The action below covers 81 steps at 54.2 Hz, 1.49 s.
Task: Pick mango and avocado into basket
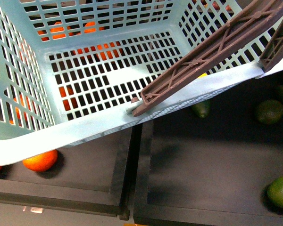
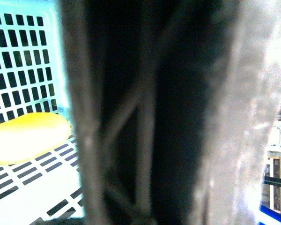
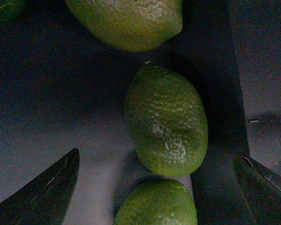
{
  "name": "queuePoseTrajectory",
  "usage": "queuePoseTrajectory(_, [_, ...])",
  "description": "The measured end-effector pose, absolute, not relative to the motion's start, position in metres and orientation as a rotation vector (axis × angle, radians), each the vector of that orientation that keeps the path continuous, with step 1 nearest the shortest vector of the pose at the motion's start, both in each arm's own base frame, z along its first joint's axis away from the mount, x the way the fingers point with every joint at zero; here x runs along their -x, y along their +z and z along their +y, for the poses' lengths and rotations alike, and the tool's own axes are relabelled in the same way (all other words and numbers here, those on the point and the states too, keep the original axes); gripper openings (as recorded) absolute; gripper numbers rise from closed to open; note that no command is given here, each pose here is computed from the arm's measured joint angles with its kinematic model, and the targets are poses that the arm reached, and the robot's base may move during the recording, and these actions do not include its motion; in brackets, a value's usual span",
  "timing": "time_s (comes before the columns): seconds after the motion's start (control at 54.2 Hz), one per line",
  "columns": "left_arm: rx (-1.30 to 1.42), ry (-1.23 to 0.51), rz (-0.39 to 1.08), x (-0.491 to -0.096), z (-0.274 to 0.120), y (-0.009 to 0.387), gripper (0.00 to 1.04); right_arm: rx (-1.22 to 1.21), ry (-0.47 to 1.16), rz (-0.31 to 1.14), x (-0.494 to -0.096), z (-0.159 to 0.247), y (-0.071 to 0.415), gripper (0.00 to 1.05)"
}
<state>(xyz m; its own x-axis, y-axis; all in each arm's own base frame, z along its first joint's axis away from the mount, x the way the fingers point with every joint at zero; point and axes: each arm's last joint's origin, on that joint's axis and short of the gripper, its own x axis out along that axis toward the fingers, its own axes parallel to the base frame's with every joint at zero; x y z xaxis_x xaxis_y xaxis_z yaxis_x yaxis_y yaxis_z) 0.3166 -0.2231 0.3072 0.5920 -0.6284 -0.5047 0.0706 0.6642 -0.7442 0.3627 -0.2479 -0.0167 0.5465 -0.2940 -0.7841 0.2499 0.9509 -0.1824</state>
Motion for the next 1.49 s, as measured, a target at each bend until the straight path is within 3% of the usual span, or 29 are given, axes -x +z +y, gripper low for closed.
queuePoseTrajectory(0.83, [0.745, -0.452, 0.847, -0.317, -0.223, 0.307, 0.13, 0.014, -0.329, 0.962, -0.397, -0.255, -0.044, 0.96])
queuePoseTrajectory(1.494, [0.745, -0.452, 0.847, -0.317, -0.223, 0.307, 0.13, 0.016, -0.342, 0.994, -0.398, -0.252, -0.061, 0.96])
